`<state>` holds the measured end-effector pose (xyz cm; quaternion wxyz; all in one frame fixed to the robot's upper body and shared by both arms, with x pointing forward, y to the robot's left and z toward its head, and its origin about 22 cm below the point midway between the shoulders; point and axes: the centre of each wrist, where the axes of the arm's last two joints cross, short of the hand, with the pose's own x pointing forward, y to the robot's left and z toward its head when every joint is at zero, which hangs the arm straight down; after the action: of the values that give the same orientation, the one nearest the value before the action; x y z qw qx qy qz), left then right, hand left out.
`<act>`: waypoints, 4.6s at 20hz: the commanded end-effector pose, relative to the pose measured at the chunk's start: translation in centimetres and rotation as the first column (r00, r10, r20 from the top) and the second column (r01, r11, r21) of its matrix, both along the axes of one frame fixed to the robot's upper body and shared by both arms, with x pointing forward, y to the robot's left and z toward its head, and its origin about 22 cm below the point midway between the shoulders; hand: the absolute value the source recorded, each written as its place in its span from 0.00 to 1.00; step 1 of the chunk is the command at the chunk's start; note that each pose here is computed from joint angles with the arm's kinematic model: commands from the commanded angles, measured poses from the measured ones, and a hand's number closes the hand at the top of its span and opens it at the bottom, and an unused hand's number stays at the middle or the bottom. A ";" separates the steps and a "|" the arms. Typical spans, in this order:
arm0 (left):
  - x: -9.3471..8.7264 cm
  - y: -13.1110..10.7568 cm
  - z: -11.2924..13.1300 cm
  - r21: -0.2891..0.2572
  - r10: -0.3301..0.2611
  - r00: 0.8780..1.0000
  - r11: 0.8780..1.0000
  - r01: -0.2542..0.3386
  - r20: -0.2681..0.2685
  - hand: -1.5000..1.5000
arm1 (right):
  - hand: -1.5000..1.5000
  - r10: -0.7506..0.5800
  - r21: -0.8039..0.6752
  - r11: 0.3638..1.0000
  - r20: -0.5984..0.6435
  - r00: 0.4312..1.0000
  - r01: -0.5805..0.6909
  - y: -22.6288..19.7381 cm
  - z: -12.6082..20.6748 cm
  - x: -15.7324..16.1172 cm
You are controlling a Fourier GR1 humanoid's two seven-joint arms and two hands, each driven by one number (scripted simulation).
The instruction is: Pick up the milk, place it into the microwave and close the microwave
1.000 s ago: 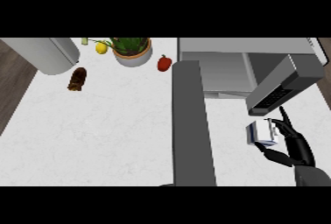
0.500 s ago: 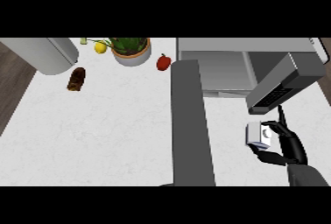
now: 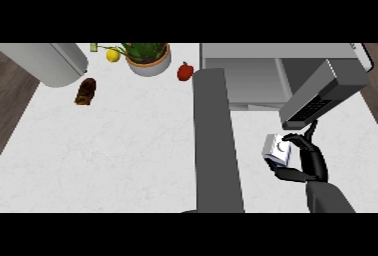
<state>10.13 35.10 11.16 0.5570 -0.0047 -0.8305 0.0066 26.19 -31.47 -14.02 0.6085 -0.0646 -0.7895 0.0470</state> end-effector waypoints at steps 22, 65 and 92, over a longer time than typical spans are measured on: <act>-0.1 2.2 -3.1 -0.005 0.024 0.999 1.000 -0.024 -0.028 0.00 | 1.00 0.063 -0.107 0.993 0.177 0.982 -0.044 12.2 12.3 8.6; 4.6 2.2 -1.4 0.041 -0.054 0.998 0.998 0.055 -0.007 0.00 | 0.00 -0.419 -0.663 0.535 0.330 0.846 0.524 4.2 16.1 16.5; 7.5 -2.4 -3.4 0.061 -0.363 0.930 0.929 0.366 -0.052 0.00 | 0.00 -0.129 -0.210 0.965 0.144 0.981 0.158 7.4 13.6 15.6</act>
<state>17.59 33.95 7.94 0.5672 -0.1246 -0.8067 -0.1092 42.55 -23.93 0.92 0.5317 -0.2382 -0.8031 0.1249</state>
